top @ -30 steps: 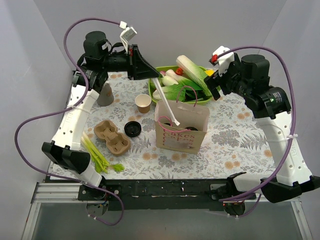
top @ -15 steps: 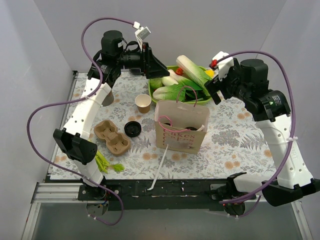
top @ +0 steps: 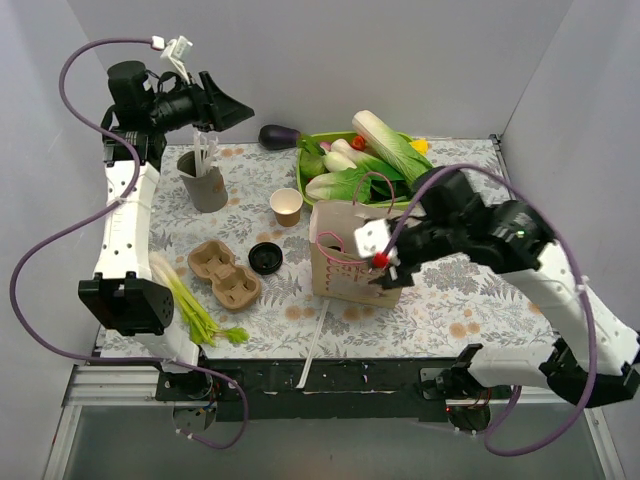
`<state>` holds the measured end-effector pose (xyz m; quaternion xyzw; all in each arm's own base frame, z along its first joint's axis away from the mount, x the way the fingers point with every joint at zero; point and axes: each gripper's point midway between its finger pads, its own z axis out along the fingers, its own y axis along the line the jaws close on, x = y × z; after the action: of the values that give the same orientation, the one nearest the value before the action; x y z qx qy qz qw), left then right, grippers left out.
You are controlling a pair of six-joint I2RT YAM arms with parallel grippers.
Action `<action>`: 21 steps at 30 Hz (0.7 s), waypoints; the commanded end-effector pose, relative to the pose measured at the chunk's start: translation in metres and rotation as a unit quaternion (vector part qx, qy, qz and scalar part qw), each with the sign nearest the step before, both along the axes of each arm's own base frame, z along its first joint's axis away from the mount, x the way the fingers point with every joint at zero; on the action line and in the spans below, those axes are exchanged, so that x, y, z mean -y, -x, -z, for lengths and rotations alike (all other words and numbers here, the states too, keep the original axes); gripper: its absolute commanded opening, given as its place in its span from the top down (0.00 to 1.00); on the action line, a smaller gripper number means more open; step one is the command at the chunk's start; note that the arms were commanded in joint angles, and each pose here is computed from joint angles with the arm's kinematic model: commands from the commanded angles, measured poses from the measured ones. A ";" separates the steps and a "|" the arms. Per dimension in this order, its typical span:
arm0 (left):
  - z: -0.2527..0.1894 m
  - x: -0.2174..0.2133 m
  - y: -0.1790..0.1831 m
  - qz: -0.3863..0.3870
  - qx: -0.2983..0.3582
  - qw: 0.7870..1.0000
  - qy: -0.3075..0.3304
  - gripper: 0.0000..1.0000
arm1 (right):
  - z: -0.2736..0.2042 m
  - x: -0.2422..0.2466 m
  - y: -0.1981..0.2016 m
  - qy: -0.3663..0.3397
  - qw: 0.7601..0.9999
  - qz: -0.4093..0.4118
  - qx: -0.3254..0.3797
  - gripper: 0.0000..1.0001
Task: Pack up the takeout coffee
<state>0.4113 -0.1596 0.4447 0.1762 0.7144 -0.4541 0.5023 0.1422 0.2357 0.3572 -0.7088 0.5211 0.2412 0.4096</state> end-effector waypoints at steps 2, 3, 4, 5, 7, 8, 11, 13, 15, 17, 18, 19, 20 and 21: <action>-0.032 -0.011 0.028 -0.035 0.045 0.998 -0.004 0.34 | 0.073 -0.045 0.026 0.114 0.978 -0.173 0.035 0.32; -0.029 -0.014 0.032 -0.042 0.044 0.998 -0.006 0.34 | 0.083 -0.054 0.023 0.115 0.974 -0.189 0.045 0.32; -0.030 -0.014 0.036 -0.044 0.047 0.998 -0.006 0.34 | 0.093 -0.060 0.022 0.120 0.971 -0.203 0.048 0.32; -0.029 -0.014 0.040 -0.044 0.046 0.998 -0.007 0.33 | 0.108 -0.069 0.019 0.132 0.963 -0.228 0.055 0.32; -0.027 -0.015 0.051 -0.047 0.046 0.998 -0.008 0.33 | 0.133 -0.080 0.029 0.148 0.951 -0.267 0.051 0.38; -0.026 -0.026 0.051 -0.064 0.047 0.997 -0.009 0.33 | 0.152 -0.088 0.031 0.162 0.944 -0.283 0.044 0.41; -0.031 -0.028 0.067 -0.072 0.052 0.996 -0.002 0.32 | 0.192 -0.108 0.049 0.173 0.932 -0.319 0.022 0.45; -0.037 -0.031 0.078 -0.078 0.060 0.995 -0.001 0.32 | 0.214 -0.112 0.061 0.184 0.924 -0.335 0.009 0.48; -0.038 -0.034 0.085 -0.084 0.062 0.995 -0.005 0.31 | 0.235 -0.126 0.065 0.187 0.921 -0.341 0.012 0.49; -0.042 -0.037 0.092 -0.094 0.072 0.993 -0.011 0.30 | 0.262 -0.132 0.066 0.199 0.916 -0.347 0.018 0.52; -0.042 -0.039 0.096 -0.097 0.072 0.993 -0.012 0.30 | 0.271 -0.134 0.069 0.204 0.914 -0.351 0.019 0.53; -0.043 -0.039 0.098 -0.100 0.073 0.992 -0.013 0.29 | 0.279 -0.136 0.069 0.208 0.912 -0.354 0.022 0.55; -0.044 -0.039 0.103 -0.102 0.076 0.992 -0.013 0.28 | 0.297 -0.132 0.070 0.226 0.905 -0.359 0.017 0.57; -0.044 -0.040 0.105 -0.103 0.077 0.992 -0.013 0.28 | 0.304 -0.134 0.072 0.230 0.902 -0.364 0.019 0.57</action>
<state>0.3195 -0.1246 0.4888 0.1500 0.6909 -0.3908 0.5895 0.0685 0.3511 0.0797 -0.9190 0.2877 0.2449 0.1125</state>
